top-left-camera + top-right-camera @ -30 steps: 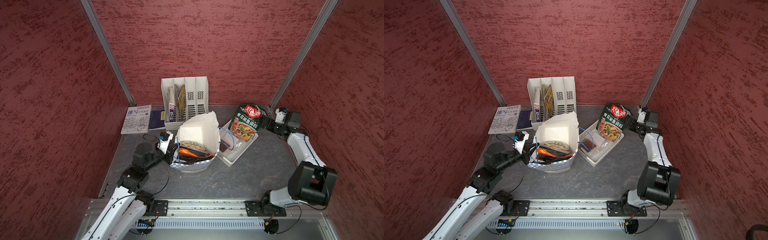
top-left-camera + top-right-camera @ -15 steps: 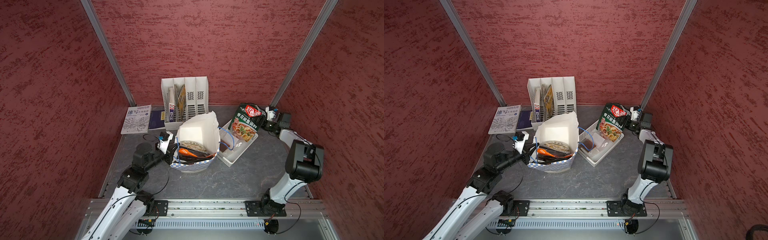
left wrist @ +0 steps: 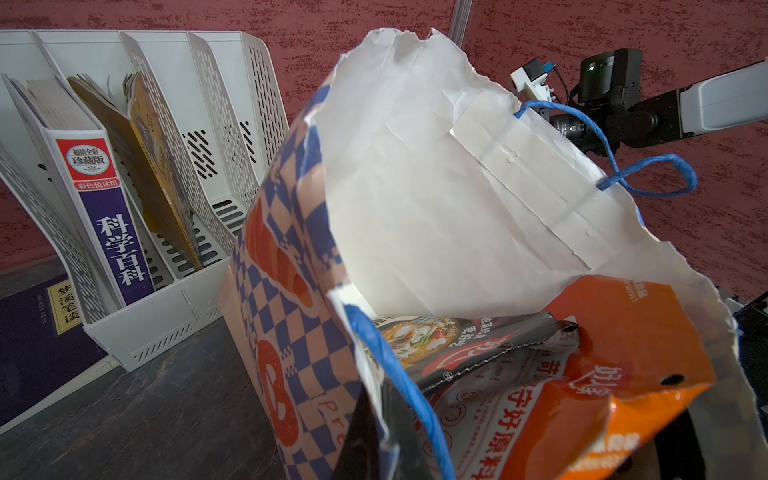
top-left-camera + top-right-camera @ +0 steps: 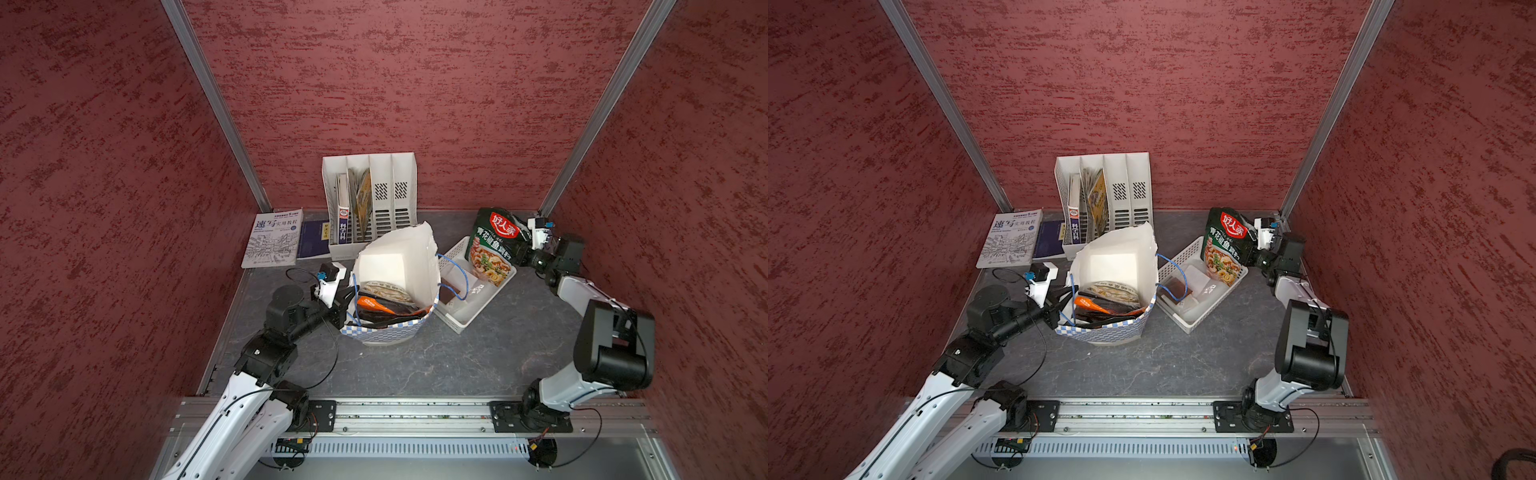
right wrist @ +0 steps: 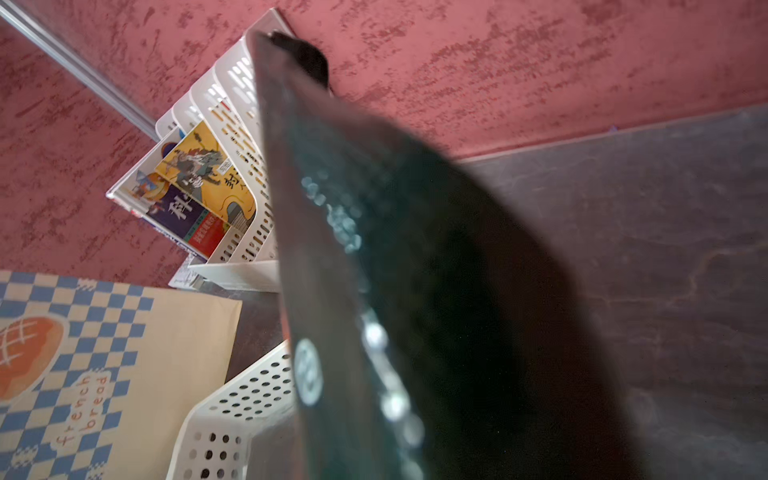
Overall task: Place the condiment packets inside the bag
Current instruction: Pick up the condiment packet from the storage box, then place the condiment packet in the paper bag.
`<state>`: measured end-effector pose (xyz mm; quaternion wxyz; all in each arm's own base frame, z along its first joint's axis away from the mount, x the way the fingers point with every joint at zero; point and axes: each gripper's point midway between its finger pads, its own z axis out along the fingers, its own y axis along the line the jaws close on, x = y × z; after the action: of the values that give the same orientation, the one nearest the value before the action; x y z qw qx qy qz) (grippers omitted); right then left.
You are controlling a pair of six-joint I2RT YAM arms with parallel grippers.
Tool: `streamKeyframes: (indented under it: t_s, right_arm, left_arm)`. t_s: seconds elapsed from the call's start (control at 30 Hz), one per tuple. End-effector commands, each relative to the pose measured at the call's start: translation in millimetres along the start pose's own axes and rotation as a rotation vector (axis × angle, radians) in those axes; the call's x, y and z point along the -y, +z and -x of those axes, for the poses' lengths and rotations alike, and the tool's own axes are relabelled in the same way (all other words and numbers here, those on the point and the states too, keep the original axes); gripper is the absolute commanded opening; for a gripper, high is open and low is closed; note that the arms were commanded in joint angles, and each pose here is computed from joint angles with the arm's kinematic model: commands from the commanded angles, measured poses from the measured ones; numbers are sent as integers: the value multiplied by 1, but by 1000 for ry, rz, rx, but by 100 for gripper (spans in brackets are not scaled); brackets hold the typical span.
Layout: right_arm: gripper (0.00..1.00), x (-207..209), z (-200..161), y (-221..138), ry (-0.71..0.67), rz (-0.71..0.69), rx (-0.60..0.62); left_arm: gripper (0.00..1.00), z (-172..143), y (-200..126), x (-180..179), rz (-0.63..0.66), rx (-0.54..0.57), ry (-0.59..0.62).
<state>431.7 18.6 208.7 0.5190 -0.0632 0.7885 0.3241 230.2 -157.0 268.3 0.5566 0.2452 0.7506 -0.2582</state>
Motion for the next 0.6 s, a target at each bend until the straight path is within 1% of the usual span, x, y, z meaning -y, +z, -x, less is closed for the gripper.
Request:
streamKeyframes:
  t_s: [0.0,0.1,0.23,0.33,0.47,0.57]
  right_arm:
    - [0,-64,61,-23,-345,53,166]
    - [0,-104,82,-40,-463,46,204]
    - [0,-155,110,-69,-573,25,262]
    - [0,-198,132,-101,-650,37,342]
    - [0,-253,149,-136,-742,93,412]
    - [0,-292,157,-160,-785,177,453]
  left_arm:
    - [0,13,-5,6,-23,57,54]
    - [0,13,-4,8,-30,58,53]
    - [0,13,-4,8,-32,59,52]
    - [0,14,-5,8,-34,60,53]
    - [0,14,-5,9,-38,62,53]
    - [0,14,-6,10,-39,65,53]
